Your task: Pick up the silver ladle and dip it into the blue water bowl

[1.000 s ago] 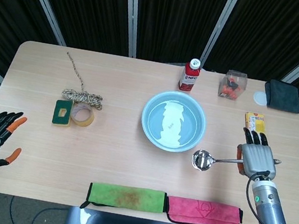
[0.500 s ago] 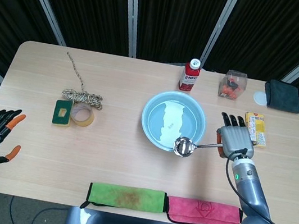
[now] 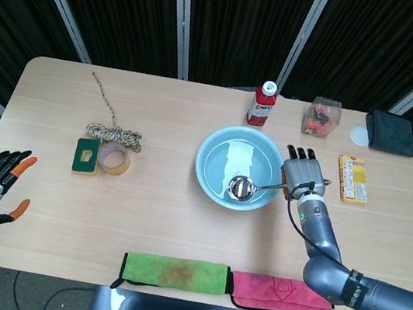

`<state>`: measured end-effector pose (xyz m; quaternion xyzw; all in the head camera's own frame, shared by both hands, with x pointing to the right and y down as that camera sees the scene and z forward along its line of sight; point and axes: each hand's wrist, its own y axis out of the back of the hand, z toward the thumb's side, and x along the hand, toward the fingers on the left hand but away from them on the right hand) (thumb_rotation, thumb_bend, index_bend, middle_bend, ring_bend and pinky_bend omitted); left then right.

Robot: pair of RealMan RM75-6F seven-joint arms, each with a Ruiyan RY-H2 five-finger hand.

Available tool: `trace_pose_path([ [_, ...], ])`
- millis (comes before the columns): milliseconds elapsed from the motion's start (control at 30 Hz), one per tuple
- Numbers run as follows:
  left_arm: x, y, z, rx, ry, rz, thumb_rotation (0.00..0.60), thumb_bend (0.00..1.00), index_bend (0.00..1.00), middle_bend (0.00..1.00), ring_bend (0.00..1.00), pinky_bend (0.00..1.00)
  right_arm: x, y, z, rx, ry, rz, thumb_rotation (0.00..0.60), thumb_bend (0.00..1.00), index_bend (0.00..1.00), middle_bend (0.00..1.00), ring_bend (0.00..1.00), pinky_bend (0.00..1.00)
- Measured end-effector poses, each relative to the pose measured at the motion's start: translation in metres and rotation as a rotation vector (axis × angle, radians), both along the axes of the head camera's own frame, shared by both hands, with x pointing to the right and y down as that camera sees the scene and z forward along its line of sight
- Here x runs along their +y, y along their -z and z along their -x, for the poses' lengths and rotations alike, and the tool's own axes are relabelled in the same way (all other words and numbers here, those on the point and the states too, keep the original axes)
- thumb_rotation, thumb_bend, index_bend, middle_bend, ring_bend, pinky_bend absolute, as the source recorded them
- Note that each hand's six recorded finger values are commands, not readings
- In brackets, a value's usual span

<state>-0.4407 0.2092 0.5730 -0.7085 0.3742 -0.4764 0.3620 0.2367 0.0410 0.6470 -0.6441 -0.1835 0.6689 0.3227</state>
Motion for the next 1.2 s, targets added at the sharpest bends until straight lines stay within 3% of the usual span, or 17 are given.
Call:
trace_pose_path([
  [233, -0.003, -0.002, 0.003, -0.013, 0.017, 0.0, 0.566, 0.41, 0.0, 0.0, 0.0, 0.0, -0.009, -0.026, 0.009, 0.01, 0.014, 0.028, 0.6, 0.46, 0.67, 0.0, 0.0, 0.0],
  [767, -0.004, -0.004, 0.004, 0.009, 0.012, 0.026, 0.566, 0.42, 0.0, 0.0, 0.0, 0.0, 0.005, -0.066, 0.026, 0.021, 0.04, 0.076, 0.6, 0.46, 0.67, 0.0, 0.0, 0.0],
  [1200, -0.004, 0.005, 0.006, 0.036, 0.008, 0.007, 0.568, 0.42, 0.0, 0.0, 0.0, 0.0, 0.012, -0.063, 0.039, -0.001, 0.044, 0.084, 0.6, 0.46, 0.67, 0.0, 0.0, 0.0],
])
